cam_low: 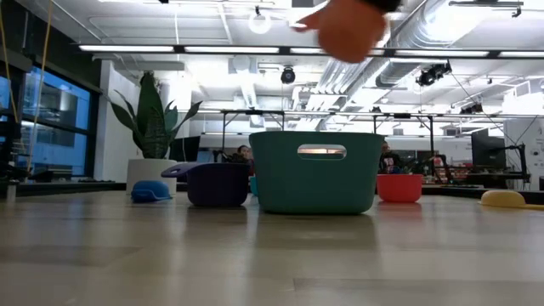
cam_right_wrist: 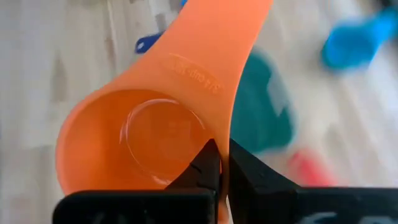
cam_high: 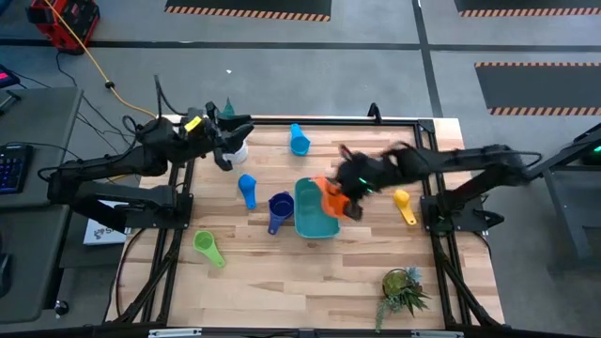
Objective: Nest measuring cups in basket
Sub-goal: Stack the orange measuring cup on top of the dark blue measuring cup
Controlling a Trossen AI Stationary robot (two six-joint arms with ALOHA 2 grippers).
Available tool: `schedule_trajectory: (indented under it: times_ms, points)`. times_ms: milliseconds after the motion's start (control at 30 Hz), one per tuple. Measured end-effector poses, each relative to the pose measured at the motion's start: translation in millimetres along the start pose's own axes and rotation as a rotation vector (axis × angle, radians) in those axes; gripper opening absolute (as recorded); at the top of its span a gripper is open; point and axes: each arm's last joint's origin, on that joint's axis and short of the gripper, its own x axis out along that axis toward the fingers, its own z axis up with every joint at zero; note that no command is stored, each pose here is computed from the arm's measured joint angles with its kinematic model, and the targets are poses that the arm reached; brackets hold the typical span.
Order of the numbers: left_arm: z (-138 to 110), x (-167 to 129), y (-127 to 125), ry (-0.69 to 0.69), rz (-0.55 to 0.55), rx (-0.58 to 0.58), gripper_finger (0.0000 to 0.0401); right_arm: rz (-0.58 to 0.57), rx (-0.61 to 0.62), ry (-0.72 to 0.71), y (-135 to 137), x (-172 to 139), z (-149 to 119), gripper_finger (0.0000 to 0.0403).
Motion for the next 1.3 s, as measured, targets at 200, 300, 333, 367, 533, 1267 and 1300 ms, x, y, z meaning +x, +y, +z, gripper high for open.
schedule_trajectory:
  times_ms: [200,300,333,367,533,1267,1300]
  points:
    - [14,-6,-2,-0.111,-0.061,-0.096,0.0142,-0.025,-0.451,-0.016,-15,40,64,0.0001]
    - [22,-9,-3,-0.178,-0.082,-0.140,0.0142,0.002,-0.677,-0.016,-17,66,87,0.0001]
    - [25,-10,-3,-0.199,-0.087,-0.149,0.0142,0.009,-0.748,-0.014,-17,74,93,0.0001]
    - [27,-11,-4,-0.216,-0.091,-0.161,0.0142,0.014,-0.812,-0.017,-18,83,99,0.0001]
    - [32,-15,-4,-0.260,-0.102,-0.180,0.0142,0.016,-1.041,-0.019,-16,122,123,0.0000]
    - [32,-14,-4,-0.262,-0.099,-0.207,0.0142,0.182,-1.526,0.100,13,203,106,0.0000]
    - [32,-14,-4,-0.261,-0.099,-0.210,0.0142,0.188,-1.528,0.113,12,205,103,0.0000]
